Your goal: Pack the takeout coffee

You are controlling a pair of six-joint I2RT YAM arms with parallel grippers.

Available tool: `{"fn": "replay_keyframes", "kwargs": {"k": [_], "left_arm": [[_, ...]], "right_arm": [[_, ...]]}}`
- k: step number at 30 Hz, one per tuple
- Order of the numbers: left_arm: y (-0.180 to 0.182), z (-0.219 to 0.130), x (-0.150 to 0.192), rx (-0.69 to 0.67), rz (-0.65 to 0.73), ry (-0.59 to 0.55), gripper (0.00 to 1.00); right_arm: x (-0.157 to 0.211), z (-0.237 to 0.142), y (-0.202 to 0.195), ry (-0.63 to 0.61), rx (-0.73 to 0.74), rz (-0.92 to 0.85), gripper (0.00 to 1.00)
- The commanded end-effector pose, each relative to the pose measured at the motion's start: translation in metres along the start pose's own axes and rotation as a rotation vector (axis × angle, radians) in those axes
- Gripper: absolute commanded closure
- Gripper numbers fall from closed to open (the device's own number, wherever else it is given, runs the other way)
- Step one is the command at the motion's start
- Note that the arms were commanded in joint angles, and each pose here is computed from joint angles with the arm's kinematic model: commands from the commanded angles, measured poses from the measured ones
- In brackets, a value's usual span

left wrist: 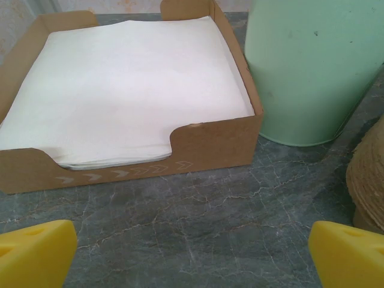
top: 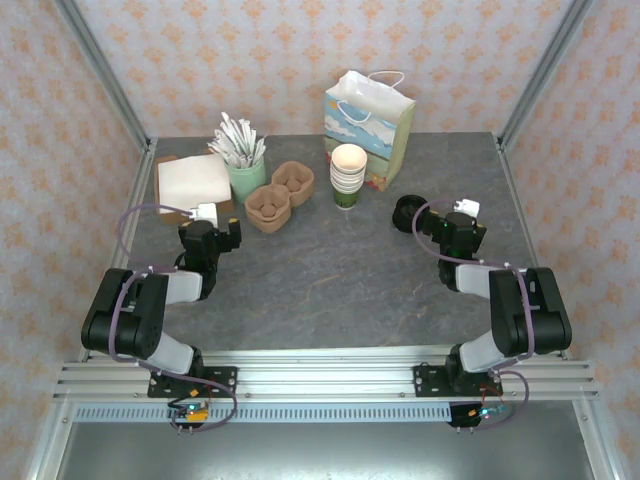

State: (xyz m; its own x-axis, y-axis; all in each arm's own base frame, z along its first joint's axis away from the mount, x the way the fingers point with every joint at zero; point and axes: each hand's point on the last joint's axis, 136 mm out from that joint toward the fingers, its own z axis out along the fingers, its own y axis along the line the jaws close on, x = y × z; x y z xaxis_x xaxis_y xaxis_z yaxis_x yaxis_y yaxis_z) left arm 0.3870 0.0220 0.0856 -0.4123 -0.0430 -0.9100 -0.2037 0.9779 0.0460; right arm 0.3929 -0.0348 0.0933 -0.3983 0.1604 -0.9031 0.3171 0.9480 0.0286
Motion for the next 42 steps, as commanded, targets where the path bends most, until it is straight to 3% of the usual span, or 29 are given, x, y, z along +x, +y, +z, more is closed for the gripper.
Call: {"fn": "replay_keyframes", "kwargs": {"k": [1, 33, 37, 42], "left_arm": [[0.002, 0.002, -0.010, 0.000, 0.006, -0.027, 0.00], [0.002, 0.002, -0.010, 0.000, 0.003, -0.027, 0.00], [0.016, -0.002, -0.022, -0.077, -0.022, -0.014, 0.00], [0.050, -0.031, -0.046, -0.258, -0.128, 0.015, 0.00]], "right_arm": [[-0.005, 0.001, 0.000, -0.018, 0.000, 0.000, 0.01], [-0.005, 0.002, 0.000, -0.014, -0.004, 0.003, 0.01], [-0.010, -0.001, -0.005, -0.026, 0.036, 0.008, 0.01], [-0.029, -0.019, -0.026, -0.011, 0.157, 0.070, 0.01]]}}
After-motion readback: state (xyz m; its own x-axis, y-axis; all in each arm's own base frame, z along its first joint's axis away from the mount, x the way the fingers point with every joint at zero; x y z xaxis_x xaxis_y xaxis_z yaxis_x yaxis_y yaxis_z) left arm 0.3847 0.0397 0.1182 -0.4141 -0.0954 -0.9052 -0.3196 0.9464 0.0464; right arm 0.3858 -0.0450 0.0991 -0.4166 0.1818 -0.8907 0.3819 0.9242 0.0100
